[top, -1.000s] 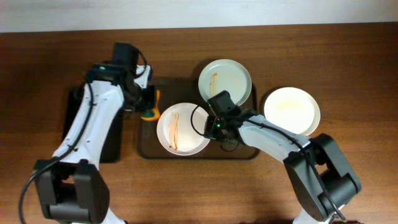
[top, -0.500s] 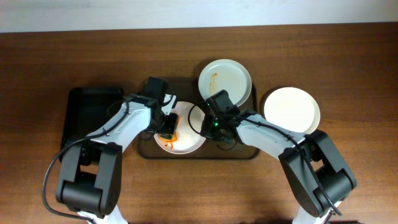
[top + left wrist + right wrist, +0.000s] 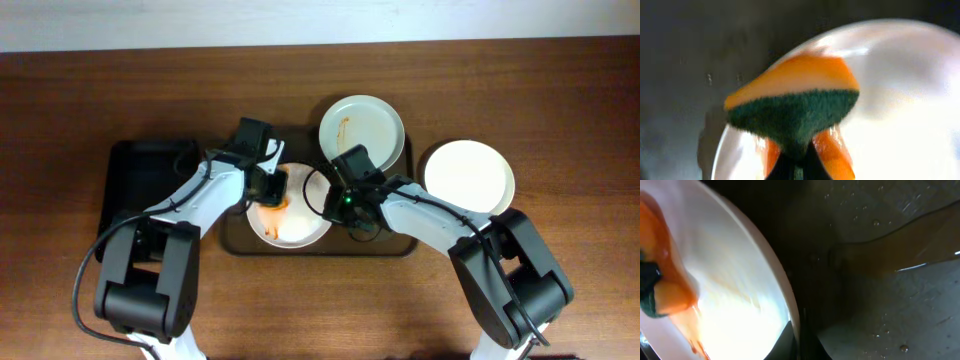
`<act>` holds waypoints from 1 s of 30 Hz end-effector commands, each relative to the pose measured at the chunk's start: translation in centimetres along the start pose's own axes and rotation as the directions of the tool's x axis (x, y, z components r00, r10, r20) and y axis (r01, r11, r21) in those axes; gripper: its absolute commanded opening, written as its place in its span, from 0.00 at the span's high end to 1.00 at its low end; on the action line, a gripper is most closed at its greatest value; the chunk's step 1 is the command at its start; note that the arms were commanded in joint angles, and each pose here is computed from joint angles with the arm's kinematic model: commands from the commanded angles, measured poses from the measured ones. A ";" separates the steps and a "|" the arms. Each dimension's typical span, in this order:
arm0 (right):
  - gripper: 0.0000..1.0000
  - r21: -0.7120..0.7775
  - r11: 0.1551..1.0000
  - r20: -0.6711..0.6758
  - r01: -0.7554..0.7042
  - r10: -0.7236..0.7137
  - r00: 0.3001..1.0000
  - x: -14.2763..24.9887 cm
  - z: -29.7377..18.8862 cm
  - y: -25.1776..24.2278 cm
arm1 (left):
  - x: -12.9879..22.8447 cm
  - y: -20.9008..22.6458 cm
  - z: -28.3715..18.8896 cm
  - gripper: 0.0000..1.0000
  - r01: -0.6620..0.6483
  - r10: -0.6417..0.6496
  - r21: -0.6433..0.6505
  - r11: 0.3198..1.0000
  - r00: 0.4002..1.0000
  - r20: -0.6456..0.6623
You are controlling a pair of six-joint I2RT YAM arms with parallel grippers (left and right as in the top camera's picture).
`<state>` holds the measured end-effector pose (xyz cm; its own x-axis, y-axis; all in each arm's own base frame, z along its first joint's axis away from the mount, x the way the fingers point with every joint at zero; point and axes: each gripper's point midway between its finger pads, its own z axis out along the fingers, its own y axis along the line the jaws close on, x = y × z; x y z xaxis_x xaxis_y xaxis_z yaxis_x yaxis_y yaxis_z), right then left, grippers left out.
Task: Clean dirty plates on tray and stack at the side
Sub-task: 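Hold the front plate with right gripper, scrub it with sponge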
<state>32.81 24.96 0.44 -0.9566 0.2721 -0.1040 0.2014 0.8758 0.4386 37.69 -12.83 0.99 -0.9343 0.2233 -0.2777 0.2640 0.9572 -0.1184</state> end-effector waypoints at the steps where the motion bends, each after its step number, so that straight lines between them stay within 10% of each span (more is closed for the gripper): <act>1: 0.96 0.023 1.000 -0.022 0.004 -0.003 1.000 0.4 0.8 -0.6 | 4.6 -2.6 -0.1 1.00 -0.090 0.131 0.229 0.969 0.976 -0.171; 13: 0.96 0.009 1.000 -0.037 0.003 -0.003 0.999 0.7 0.8 -0.4 | 5.0 -4.4 -1.2 1.00 -0.031 0.107 0.383 0.923 0.978 -0.178; 19: 0.96 0.012 1.000 -0.039 0.003 -0.002 0.999 0.7 0.8 -0.5 | -1.8 3.2 0.5 1.00 0.129 -0.125 -0.062 0.990 0.990 0.071; 24: 0.96 0.012 1.000 -0.039 0.006 -0.005 0.999 0.7 0.8 -0.5 | 1.5 4.8 0.2 1.00 0.176 -0.186 -0.174 0.969 0.981 -0.047; 30: 0.96 0.012 1.000 -0.040 0.006 -0.005 0.999 0.7 0.8 -0.5 | 5.2 -3.9 -2.0 1.00 0.237 -0.147 0.278 0.931 0.940 -0.308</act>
<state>32.27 25.51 0.40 -0.9672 0.2405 -0.0824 0.1783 0.8727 0.4546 33.63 -10.88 1.12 -0.9958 0.0844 -0.0341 0.0892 0.9797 -0.1795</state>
